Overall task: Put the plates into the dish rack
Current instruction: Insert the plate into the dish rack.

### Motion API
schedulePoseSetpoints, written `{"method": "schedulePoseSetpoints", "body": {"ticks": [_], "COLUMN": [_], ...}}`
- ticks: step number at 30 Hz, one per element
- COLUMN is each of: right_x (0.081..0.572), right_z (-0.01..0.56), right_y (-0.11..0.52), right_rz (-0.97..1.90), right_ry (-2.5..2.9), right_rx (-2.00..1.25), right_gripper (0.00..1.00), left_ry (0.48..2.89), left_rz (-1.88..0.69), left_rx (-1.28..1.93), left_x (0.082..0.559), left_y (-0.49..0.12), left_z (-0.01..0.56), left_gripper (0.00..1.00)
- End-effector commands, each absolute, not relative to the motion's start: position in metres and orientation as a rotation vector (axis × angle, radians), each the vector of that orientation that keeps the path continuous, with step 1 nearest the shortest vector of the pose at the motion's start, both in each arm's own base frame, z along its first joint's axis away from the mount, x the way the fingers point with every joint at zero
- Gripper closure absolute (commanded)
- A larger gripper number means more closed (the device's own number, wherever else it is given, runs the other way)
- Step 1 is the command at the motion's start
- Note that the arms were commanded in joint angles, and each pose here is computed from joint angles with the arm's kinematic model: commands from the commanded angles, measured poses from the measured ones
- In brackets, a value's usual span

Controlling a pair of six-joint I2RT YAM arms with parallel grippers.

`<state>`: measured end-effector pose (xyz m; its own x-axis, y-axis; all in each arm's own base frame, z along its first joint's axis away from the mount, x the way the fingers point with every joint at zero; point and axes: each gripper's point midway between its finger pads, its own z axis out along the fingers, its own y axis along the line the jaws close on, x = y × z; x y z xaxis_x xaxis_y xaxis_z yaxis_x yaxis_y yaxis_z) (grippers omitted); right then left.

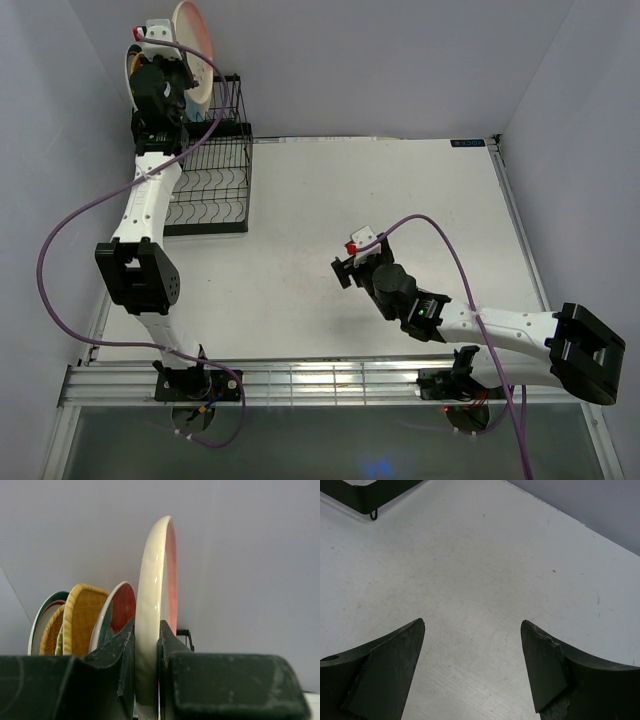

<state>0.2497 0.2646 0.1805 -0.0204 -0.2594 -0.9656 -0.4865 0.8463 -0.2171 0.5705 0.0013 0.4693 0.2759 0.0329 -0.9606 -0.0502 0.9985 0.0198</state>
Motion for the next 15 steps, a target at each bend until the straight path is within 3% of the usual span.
{"method": "schedulePoseSetpoints", "body": {"ticks": [1, 15], "right_x": [0.255, 0.256], "right_z": [0.205, 0.204], "right_y": [0.272, 0.275], "right_rz": [0.244, 0.245], "right_ry": [1.572, 1.577], "right_rx": [-0.536, -0.545], "right_gripper": [0.17, 0.17], "left_ry": [1.054, 1.082], "left_rz": [0.028, -0.015], "left_rx": [-0.021, 0.048], "left_x": [0.555, 0.596], "left_y": [0.002, -0.013], "left_z": [0.545, 0.515], "left_gripper": [1.0, 1.0]}}
